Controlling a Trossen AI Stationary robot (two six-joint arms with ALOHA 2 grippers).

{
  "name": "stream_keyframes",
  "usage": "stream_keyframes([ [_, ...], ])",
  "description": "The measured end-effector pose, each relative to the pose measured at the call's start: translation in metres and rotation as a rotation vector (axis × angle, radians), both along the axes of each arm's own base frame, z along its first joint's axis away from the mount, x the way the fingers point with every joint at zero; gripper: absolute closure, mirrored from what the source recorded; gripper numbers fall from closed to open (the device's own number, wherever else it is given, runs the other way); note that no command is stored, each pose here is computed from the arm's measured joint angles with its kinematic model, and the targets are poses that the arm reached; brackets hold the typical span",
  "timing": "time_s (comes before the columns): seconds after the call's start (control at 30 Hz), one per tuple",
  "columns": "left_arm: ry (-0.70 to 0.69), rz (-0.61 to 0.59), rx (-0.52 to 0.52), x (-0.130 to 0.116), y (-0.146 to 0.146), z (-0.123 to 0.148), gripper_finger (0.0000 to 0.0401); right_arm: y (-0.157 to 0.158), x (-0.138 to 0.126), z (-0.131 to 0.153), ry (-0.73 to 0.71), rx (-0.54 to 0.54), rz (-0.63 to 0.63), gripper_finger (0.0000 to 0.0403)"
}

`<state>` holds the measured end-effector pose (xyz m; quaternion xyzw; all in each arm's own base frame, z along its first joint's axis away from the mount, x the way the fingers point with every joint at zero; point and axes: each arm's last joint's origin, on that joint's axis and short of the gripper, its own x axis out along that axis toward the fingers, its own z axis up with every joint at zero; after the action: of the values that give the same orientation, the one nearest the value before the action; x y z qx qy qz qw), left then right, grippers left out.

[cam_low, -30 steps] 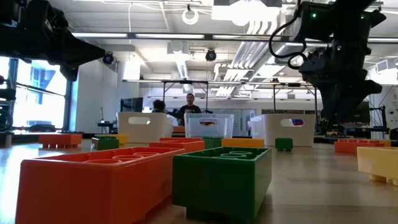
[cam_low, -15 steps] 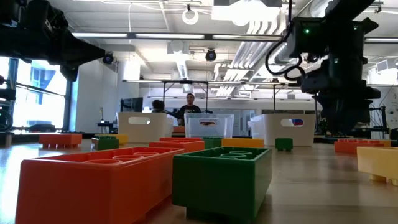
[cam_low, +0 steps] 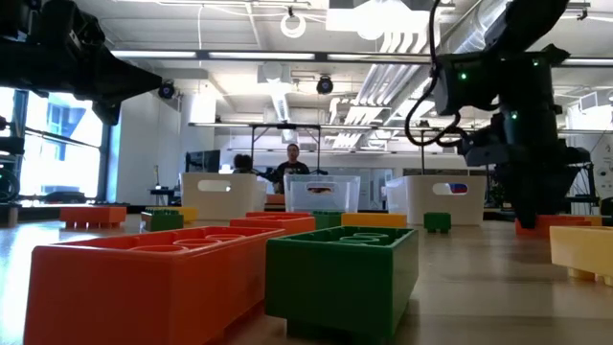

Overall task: Sort & place blocks by color
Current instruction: Put the orange game piece into the right white bin

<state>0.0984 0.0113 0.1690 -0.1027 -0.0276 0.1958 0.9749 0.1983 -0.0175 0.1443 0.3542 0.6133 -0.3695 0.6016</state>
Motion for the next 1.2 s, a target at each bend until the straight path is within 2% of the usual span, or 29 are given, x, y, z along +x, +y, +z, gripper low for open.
stream_keyframes([
  [0.2,0.000,0.000,0.000,0.000,0.000,0.000,0.0401,0.000,0.003,-0.008,0.035,0.007,-0.006,0.0216],
  [0.43,0.001,-0.027,0.001,0.000,-0.001,0.000,0.0401,0.000,0.004,-0.008,0.028,0.004,0.003,0.0288],
  [0.6,0.005,-0.068,0.001,0.001,-0.002,0.000,0.0401,0.000,0.006,-0.004,0.019,-0.004,0.012,0.0288],
  [0.77,0.005,-0.083,-0.002,0.001,-0.002,-0.001,0.0401,-0.002,0.021,0.025,-0.107,-0.030,0.033,0.0288],
  [0.93,0.005,-0.083,-0.002,0.001,-0.002,-0.001,0.0401,-0.005,0.036,0.062,-0.218,-0.121,0.079,0.0288],
  [1.07,-0.003,-0.083,-0.024,0.001,-0.002,-0.001,0.0401,-0.009,0.046,0.095,-0.257,-0.234,0.114,0.0288],
  [1.2,-0.003,-0.082,-0.023,0.001,-0.002,-0.001,0.0401,-0.018,0.053,0.124,-0.288,-0.393,0.140,0.0287],
])
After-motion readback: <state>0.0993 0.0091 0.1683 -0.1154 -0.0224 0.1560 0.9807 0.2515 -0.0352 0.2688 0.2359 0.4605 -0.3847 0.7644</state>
